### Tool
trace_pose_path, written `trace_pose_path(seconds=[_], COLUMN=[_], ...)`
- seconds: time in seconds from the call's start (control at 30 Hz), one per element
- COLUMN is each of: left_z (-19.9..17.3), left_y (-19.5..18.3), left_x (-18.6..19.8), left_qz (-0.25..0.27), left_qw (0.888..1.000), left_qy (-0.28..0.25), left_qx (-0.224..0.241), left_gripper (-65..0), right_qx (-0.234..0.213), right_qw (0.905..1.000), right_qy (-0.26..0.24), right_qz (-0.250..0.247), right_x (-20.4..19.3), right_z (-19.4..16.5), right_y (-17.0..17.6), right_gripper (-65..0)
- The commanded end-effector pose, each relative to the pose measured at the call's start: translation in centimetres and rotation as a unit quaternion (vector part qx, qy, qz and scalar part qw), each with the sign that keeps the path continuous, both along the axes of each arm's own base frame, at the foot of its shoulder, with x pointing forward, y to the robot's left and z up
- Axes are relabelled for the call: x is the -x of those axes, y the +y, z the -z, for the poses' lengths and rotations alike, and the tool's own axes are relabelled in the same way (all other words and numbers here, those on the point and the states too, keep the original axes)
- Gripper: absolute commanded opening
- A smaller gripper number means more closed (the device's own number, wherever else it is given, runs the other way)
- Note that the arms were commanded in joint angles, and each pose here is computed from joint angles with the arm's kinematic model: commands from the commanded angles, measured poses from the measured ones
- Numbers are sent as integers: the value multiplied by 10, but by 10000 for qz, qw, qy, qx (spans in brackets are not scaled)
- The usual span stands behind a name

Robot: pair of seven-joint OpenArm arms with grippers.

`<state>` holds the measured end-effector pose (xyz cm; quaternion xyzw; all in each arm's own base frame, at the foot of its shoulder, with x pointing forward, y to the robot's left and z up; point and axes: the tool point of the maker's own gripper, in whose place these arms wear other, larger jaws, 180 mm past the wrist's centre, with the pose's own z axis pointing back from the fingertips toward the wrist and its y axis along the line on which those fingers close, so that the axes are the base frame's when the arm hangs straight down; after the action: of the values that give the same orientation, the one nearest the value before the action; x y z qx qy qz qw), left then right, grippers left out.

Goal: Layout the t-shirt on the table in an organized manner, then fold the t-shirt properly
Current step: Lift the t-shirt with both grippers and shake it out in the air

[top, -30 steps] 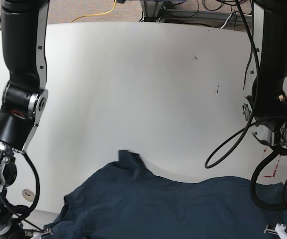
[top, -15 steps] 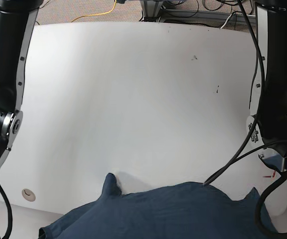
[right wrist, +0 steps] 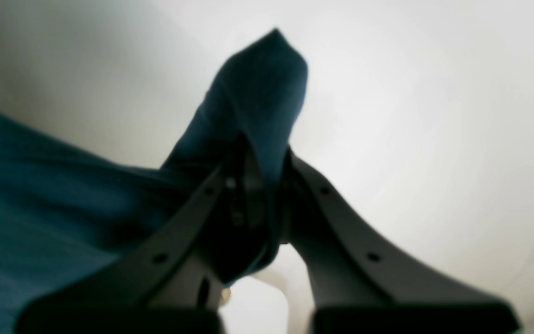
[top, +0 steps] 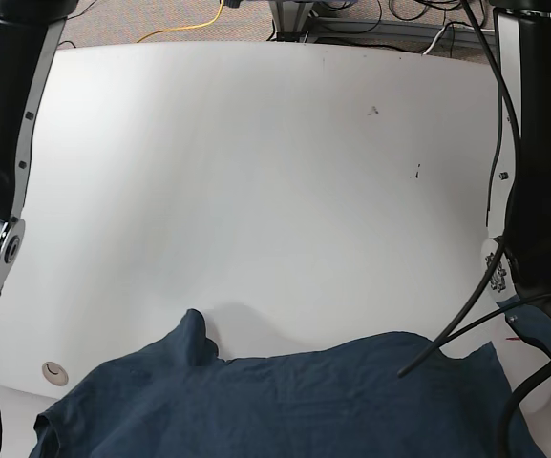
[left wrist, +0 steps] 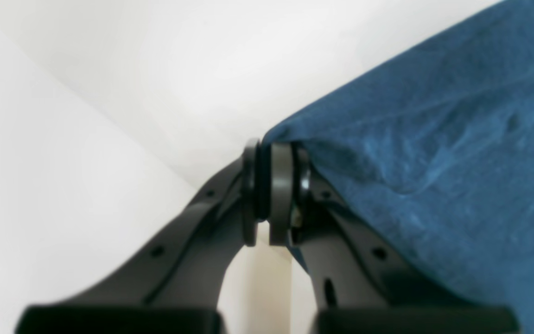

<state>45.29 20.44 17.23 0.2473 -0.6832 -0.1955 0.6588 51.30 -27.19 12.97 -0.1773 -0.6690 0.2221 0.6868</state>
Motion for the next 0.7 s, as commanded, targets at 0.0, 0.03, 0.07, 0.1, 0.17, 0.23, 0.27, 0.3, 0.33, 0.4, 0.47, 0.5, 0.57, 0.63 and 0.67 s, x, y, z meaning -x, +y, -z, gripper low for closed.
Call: trace_pose_path(seconds=[0.0,0.03,0.07,0.1,0.17,0.23,0.27,0.3,0.33,0.4,0.47,0.5,0.57,0.63,0.67], left_z=[-23,-23,-21,-20,-19,-8,-3,2,9,19,30,36,43,52,61], left_y=[1,1,1,1,1,1,1,1,1,1,1,1,0,0,0], left_x=[8,8,6,6,5,1,0,-2,-5,-8,-10,-11,-10,-10,-11], left_qz=[3,5,14,14,14,9,8,7,7,-1,-4,-7,-13,-20,-30], left_qw=[9996,9996,9997,9997,9997,9999,10000,10000,10000,9998,9996,9995,9994,9992,9989], left_qy=[-299,-284,-255,-247,-232,-110,-64,-10,67,174,275,314,347,403,473], left_qx=[-1,2,5,5,5,6,3,1,2,-2,-8,-18,-34,-53,-67], left_gripper=[-650,-650,-650,-650,-650,-650,-650,-650,-650,-650,-650,-650,-650,-650,-650], right_qx=[113,143,191,205,208,237,266,299,357,462,559,613,699,809,882], right_qw=[9995,9996,9995,9995,9996,9995,9994,9993,9990,9985,9979,9975,9967,9953,9945], right_qy=[-261,-220,-175,-151,-131,-64,-19,0,22,21,62,97,163,269,323], right_qz=[131,137,166,167,168,210,234,241,270,305,324,334,375,449,460], right_x=[13,13,13,13,13,14,14,15,16,20,22,23,26,30,32], right_z=[-30,-29,-27,-26,-24,-18,-13,-10,-5,1,10,16,26,38,46], right_y=[-9,-9,-10,-10,-10,-11,-11,-11,-11,-12,-10,-9,-9,-12,-10], right_gripper=[-626,-626,-626,-626,-626,-626,-626,-626,-626,-626,-626,-626,-626,-626,-626])
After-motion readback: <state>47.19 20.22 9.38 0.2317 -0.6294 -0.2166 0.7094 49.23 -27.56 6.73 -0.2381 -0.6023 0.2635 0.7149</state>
